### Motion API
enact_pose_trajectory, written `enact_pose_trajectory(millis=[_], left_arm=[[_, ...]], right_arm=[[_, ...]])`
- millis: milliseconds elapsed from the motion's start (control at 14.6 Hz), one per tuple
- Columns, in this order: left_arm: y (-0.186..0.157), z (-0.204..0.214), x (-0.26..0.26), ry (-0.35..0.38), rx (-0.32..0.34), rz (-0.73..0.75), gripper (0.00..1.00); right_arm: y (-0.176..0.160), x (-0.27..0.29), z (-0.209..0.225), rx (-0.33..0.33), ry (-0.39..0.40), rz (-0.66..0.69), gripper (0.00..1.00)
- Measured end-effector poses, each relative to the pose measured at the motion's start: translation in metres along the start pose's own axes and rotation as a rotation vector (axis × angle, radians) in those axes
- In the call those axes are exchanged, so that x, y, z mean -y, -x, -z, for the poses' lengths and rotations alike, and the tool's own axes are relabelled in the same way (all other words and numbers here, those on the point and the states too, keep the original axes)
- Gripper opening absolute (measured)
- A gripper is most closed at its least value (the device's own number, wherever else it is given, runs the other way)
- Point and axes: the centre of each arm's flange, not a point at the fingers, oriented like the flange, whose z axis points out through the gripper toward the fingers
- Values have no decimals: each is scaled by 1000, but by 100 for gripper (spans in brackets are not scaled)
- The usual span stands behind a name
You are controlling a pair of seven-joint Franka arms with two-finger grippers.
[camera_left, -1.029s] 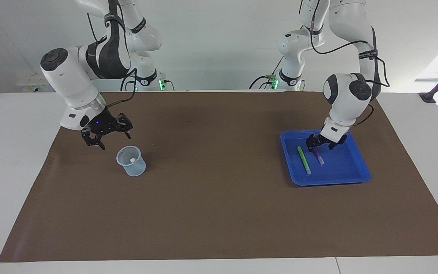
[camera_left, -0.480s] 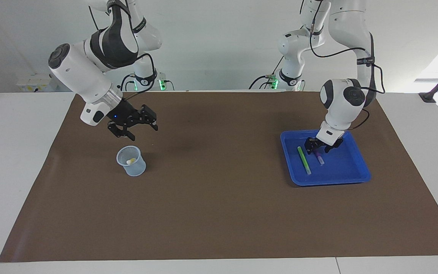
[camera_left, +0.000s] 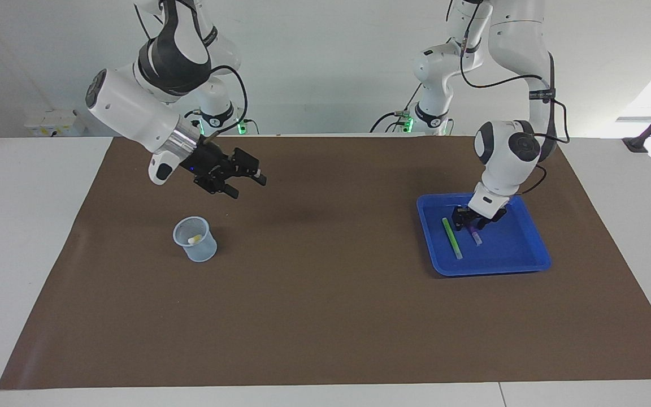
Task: Transfer and insert pens with both arms
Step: 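Grasp the purple pen with the left gripper while the right gripper withdraws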
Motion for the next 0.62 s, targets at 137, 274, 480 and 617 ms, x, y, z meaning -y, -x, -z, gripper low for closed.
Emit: enact_pose_trajectory(millis=[137,274,480,617], left_arm=[[-1,4,1,-2,-7,2,41],[-1,5,0,-2,-10,0,17],[-1,5,0,-2,-9,0,17],[-1,5,2,-2,-10,5,17]], right_arm=[[1,11,-4,-13,-53,-49,100],[1,13,-4,-14,-75,-71,100],[1,15,-4,-12,-112,-96,100],[1,17,-4,-11,-134,-107,100]])
